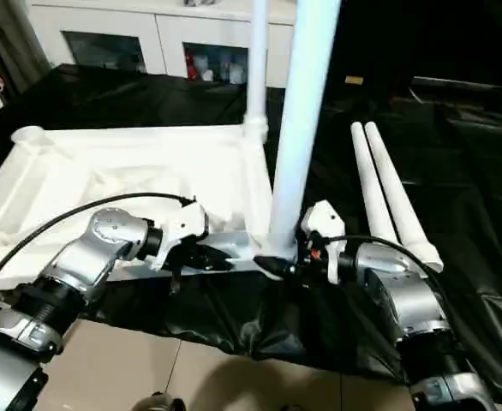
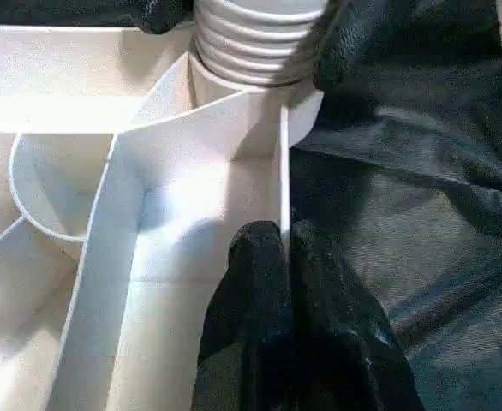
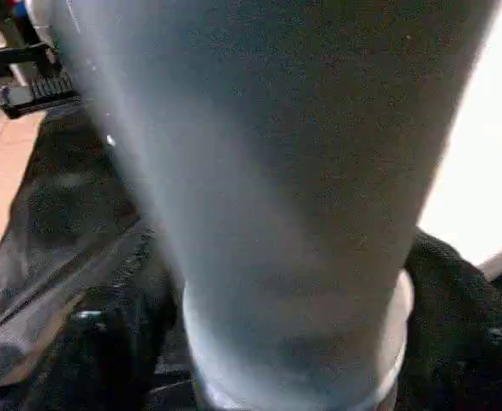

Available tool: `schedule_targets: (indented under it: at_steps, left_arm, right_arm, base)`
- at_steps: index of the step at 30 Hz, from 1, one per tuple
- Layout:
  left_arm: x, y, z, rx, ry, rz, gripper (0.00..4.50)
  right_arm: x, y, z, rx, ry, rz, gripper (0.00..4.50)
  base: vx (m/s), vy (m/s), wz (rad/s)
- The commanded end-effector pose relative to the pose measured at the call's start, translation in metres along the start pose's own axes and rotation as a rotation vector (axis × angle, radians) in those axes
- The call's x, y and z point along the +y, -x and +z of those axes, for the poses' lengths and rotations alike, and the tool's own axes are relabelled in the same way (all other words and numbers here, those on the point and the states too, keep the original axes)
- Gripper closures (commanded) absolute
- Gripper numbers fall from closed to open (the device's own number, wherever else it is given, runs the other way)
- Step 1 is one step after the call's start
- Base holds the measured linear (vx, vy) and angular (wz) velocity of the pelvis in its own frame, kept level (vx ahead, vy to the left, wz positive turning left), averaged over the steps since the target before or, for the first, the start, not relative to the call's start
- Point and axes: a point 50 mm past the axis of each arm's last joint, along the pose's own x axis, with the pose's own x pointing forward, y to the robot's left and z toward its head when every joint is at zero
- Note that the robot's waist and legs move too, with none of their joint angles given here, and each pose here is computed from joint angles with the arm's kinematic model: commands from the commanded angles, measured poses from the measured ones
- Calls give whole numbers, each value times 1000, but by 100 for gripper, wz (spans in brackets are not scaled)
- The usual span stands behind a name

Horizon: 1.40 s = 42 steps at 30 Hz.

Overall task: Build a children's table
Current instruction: Insert table leg to table base

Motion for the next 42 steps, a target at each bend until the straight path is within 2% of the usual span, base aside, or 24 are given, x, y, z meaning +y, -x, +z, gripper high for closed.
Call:
schedule_targets:
  at_steps: [1,4,11,16,20,23,32,36,40,42]
  left_arm:
    - [4,1,14,-36,-66,10,450]
    - [3,1,12,-33,-66,5,450]
    - [3,1,10,-35,-61,3,450]
    - [1,-1,10,-44,-51,-5,450]
    - [1,-1,10,-46,-47,-6,450]
    - [1,-2,9,-46,-45,0,450]
    - [5,0,7,-44,-39,51,450]
    - [13,-2,8,-56,-5,138,450]
    - [30,-12,15,-67,72,341,450]
    - [35,-16,17,-75,102,403,450]
  right_arm:
    - [10,-6,-3,13,-9,75,131]
    - [14,-7,-5,15,-24,92,157]
    - [19,-10,-12,16,-84,92,171]
    - [20,-12,-21,-33,-204,54,171]
    - [19,-14,-33,-24,-298,22,171]
    - [19,-17,-42,6,-302,7,172]
    - [18,-20,-48,15,-296,-31,173]
    - [8,-29,-51,-13,-332,-211,173]
    - [-11,-46,-58,-24,-428,-549,173]
    - [-14,-52,-58,-35,-461,-625,173]
  base:
    - [0,0,0]
    - [0,0,0]
    - [0,0,0]
    - [0,0,0]
    - [0,0,0]
    - [0,0,0]
    - [0,0,0]
    - [0,0,0]
    - [0,0,0]
    - [0,0,0]
